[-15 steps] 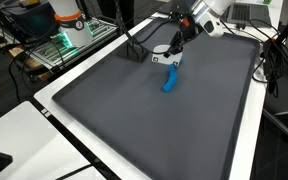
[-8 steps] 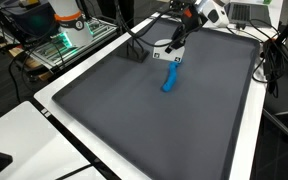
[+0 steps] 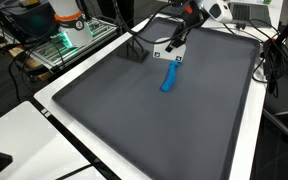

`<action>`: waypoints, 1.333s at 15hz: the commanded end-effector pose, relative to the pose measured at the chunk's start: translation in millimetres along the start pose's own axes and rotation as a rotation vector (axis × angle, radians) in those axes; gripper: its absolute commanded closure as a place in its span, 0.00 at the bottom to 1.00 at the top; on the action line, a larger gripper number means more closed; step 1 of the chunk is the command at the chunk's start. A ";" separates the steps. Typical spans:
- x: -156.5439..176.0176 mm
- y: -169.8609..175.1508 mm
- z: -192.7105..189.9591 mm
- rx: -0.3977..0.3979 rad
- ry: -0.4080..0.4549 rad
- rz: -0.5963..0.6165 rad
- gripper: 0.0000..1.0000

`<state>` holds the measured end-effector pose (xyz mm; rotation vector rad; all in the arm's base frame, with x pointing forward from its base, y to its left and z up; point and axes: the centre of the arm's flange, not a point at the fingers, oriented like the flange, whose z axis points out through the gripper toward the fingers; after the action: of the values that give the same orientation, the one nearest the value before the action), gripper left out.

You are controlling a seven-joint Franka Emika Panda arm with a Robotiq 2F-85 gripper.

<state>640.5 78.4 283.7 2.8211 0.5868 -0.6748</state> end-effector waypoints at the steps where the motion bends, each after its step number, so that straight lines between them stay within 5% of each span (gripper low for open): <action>1: -2.8 7.0 5.6 -0.031 0.029 0.023 0.99; 20: 17.7 10.7 37.1 -0.018 0.131 0.091 0.99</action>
<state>650.7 69.5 252.7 2.8702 0.5062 -0.4893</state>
